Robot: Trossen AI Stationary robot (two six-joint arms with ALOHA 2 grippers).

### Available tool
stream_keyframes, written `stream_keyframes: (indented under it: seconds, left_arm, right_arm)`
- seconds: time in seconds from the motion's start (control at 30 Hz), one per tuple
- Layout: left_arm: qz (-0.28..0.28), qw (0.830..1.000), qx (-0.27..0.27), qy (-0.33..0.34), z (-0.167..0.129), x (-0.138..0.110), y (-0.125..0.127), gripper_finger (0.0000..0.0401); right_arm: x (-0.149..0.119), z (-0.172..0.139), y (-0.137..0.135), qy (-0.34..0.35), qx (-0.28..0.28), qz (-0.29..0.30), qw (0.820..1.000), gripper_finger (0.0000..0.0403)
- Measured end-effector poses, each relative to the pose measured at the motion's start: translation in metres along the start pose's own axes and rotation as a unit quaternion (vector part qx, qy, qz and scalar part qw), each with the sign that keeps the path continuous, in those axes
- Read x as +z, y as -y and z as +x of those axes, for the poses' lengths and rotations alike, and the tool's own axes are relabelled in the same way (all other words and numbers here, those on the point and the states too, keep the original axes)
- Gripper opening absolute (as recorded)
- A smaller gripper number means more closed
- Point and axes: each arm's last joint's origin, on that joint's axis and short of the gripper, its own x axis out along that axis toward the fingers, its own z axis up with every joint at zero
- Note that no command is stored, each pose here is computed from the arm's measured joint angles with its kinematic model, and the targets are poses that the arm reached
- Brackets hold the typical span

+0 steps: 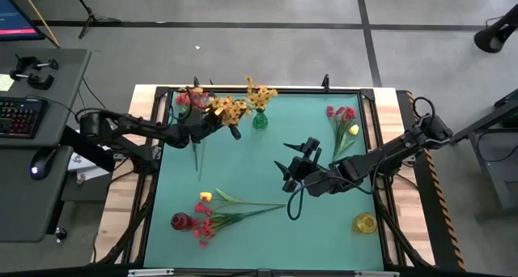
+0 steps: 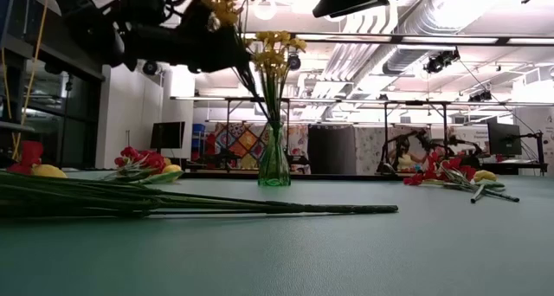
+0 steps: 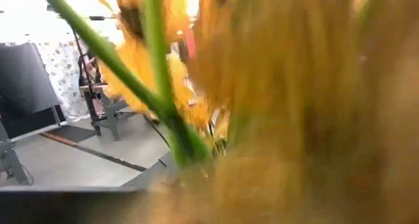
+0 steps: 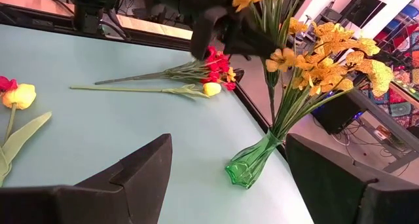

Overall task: Sort flowers into vase by color
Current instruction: Put the bottom yellow flower into the green vase

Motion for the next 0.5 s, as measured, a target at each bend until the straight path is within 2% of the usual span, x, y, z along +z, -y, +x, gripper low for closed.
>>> stream_keyframes:
  seconds: [0.3,0.4,0.5]
  left_arm:
    - [-0.008,1.0,0.004,0.02,-0.005,0.014,-0.005,0.0128]
    - [-0.009,1.0,0.005,0.024,-0.005,0.015,-0.005,0.0111]
    - [-0.01,1.0,0.009,0.026,-0.003,0.019,-0.005,0.0075]
  right_arm:
    - [0.0,0.0,0.0,0.0,0.0,0.0,1.0,0.0286]
    - [0.0,0.0,0.0,0.0,0.0,0.0,1.0,0.0286]
    - [0.0,0.0,0.0,0.0,0.0,0.0,1.0,0.0286]
